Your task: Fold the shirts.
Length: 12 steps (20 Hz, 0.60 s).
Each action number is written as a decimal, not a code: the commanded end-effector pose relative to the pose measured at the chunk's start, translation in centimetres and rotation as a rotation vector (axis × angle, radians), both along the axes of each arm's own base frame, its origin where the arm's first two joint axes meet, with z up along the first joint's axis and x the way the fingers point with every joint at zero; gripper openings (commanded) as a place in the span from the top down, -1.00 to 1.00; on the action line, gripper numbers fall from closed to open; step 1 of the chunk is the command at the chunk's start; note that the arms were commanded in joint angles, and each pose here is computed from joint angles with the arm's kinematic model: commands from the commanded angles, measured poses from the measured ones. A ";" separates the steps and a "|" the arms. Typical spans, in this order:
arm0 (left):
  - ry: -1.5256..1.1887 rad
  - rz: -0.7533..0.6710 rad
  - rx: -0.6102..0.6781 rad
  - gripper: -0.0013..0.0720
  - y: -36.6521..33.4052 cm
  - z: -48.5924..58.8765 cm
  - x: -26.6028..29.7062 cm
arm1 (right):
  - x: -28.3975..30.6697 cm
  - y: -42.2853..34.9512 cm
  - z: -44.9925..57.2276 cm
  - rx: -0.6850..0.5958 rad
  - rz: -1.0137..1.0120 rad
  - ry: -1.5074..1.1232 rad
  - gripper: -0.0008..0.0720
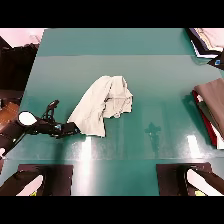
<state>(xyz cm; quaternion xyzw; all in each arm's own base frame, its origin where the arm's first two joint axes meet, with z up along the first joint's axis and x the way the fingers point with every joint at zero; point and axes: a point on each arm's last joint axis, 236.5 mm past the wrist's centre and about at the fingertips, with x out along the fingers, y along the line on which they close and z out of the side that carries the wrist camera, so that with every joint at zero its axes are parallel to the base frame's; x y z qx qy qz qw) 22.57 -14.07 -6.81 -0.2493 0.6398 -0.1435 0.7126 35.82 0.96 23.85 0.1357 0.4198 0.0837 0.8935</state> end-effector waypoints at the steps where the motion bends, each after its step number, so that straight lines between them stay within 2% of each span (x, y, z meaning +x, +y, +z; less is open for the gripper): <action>1: -0.071 0.102 -0.019 -0.73 0.1 -0.1 2.2 | -0.1 0.1 0.0 0.000 0.002 0.002 0.92; 9: -0.048 0.125 -0.048 -0.73 -0.4 -0.6 2.5 | -0.3 0.1 -0.2 0.000 0.007 0.014 0.92; 10: -0.048 0.128 -0.060 -0.33 -0.6 -0.5 2.5 | -0.3 0.1 -0.2 0.000 0.007 0.014 0.92; 11: -0.058 0.127 -0.084 0.28 -1.0 -0.1 2.7 | -0.3 0.1 -0.2 0.000 0.007 0.014 0.92; 12: -0.082 0.114 -0.108 0.71 -1.5 0.3 3.1 | -0.4 0.2 -0.2 0.001 0.008 0.016 0.92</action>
